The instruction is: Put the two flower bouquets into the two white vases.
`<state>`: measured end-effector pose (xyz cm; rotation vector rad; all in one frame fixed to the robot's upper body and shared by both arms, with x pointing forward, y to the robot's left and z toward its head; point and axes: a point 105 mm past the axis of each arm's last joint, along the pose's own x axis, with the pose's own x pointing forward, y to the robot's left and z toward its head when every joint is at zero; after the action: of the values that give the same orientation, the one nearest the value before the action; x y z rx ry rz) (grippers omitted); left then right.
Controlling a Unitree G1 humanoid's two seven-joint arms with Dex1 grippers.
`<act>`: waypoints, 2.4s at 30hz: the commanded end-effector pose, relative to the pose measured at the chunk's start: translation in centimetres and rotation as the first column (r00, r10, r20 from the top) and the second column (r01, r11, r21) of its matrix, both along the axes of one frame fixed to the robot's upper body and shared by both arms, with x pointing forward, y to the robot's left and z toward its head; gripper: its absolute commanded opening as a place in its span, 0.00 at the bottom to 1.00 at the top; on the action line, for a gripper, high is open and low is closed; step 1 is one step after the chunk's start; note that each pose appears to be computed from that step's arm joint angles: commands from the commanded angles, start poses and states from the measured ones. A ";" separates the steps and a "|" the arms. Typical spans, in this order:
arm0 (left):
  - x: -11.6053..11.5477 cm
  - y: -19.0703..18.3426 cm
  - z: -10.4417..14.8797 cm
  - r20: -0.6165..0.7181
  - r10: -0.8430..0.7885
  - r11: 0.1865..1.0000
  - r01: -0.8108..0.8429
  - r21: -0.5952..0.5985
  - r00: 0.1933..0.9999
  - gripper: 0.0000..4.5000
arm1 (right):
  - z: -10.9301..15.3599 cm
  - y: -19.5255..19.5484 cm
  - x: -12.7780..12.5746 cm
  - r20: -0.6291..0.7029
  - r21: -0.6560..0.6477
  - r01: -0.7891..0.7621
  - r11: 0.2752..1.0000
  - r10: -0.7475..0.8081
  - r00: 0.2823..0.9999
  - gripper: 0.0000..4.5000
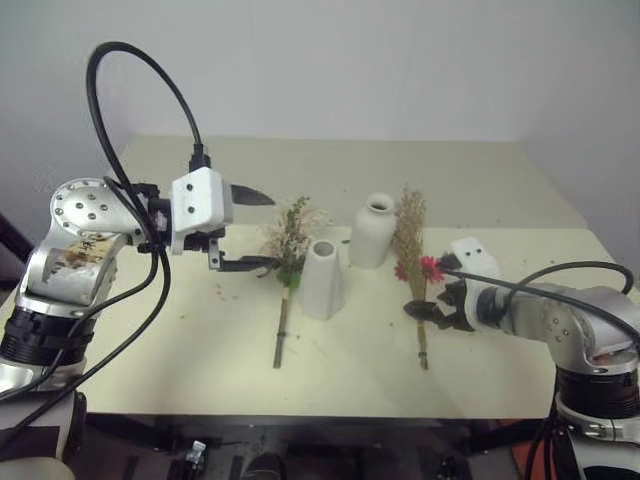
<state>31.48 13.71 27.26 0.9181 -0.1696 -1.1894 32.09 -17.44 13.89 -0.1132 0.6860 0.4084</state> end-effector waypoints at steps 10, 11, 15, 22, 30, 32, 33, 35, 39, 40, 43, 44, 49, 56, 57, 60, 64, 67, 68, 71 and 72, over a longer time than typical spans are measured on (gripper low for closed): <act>-0.3 -0.1 0.8 0.055 0.007 1.000 -0.006 -0.009 0.998 1.00 | 0.4 0.8 0.8 0.016 0.017 0.037 0.999 -0.037 0.999 0.50; -0.5 -0.1 1.0 0.055 0.007 1.000 -0.005 -0.027 0.998 1.00 | 0.5 0.7 0.9 0.016 0.020 0.041 0.999 -0.041 0.999 0.43; -0.7 0.0 1.3 0.059 0.016 0.998 -0.012 -0.068 0.998 1.00 | 0.3 0.5 1.1 0.008 -0.001 0.050 0.999 -0.050 0.999 0.13; -0.7 0.4 1.0 0.063 0.046 0.997 -0.041 -0.071 0.997 1.00 | 0.4 -0.3 1.7 0.013 -0.007 0.107 0.994 -0.107 0.994 0.00; -0.4 0.7 1.1 0.069 0.056 0.996 -0.051 -0.071 0.996 1.00 | 3.6 -5.4 4.0 0.183 0.025 0.401 0.916 -0.398 0.899 0.00; -0.2 0.7 1.1 0.069 0.057 0.996 -0.052 -0.070 0.996 1.00 | 5.5 -7.1 4.7 0.277 0.065 0.481 0.874 -0.479 0.833 0.00; -0.2 0.7 1.1 0.069 0.057 0.996 -0.053 -0.069 0.996 1.00 | 6.6 -7.8 5.1 0.325 0.090 0.509 0.856 -0.509 0.797 0.00; -0.1 0.7 1.1 0.070 0.057 0.996 -0.052 -0.070 0.996 1.00 | 9.0 -8.7 5.9 0.437 0.128 0.539 0.832 -0.535 0.723 0.00; 0.0 0.6 1.1 0.071 0.057 0.996 -0.052 -0.071 0.996 1.00 | 15.0 -8.7 7.3 0.618 0.319 0.482 0.816 -0.565 0.547 0.00; 0.0 0.6 1.1 0.072 0.057 0.996 -0.052 -0.071 0.996 1.00 | 16.0 -8.3 7.6 0.632 0.370 0.442 0.817 -0.570 0.525 0.00; 0.0 1.0 1.5 0.075 0.067 0.993 -0.059 -0.098 0.995 1.00 | 19.4 -6.2 8.6 0.708 0.482 0.262 0.836 -0.548 0.446 0.00; -0.1 1.2 1.7 0.071 0.066 0.990 -0.056 -0.130 0.995 1.00 | 20.0 -5.7 8.9 0.723 0.498 0.226 0.837 -0.545 0.424 0.00; -0.9 2.1 3.2 0.036 0.043 0.951 -0.029 -0.308 0.998 1.00 | 21.4 -1.9 10.2 0.773 0.529 0.012 0.849 -0.488 0.405 0.00; -0.4 3.6 1.2 -0.058 0.145 0.947 -0.156 -0.281 0.988 1.00 | 21.9 2.5 9.9 0.799 0.564 -0.229 0.794 -0.453 0.395 0.00; -0.4 3.7 1.0 -0.066 0.151 0.945 -0.164 -0.284 0.986 1.00 | 21.9 2.8 9.7 0.805 0.558 -0.241 0.794 -0.447 0.389 0.00; -0.4 3.8 0.7 -0.081 0.159 0.942 -0.176 -0.285 0.984 1.00 | 21.8 3.5 9.3 0.815 0.548 -0.268 0.792 -0.433 0.386 0.00; -0.3 4.0 0.5 -0.088 0.170 0.943 -0.188 -0.276 0.982 1.00 | 21.3 4.5 8.9 0.821 0.534 -0.289 0.794 -0.407 0.400 0.00; -0.2 4.0 0.5 -0.088 0.177 0.943 -0.194 -0.271 0.980 1.00 | 20.5 4.7 8.9 0.821 0.528 -0.280 0.802 -0.397 0.411 0.00; -0.2 4.0 0.5 -0.086 0.177 0.944 -0.194 -0.269 0.980 1.00 | 20.2 4.8 8.9 0.823 0.522 -0.275 0.808 -0.390 0.414 0.00; -0.2 4.1 0.5 -0.085 0.179 0.944 -0.195 -0.266 0.980 1.00 | 19.3 5.1 8.8 0.825 0.509 -0.271 0.817 -0.373 0.426 0.00; -0.2 4.1 0.4 -0.084 0.180 0.944 -0.196 -0.265 0.980 1.00 | 19.1 5.2 8.7 0.825 0.506 -0.270 0.820 -0.367 0.430 0.00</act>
<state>31.63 17.70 26.83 0.6016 -0.1625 -1.0013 41.94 -12.57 31.09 0.2930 -0.5076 0.3863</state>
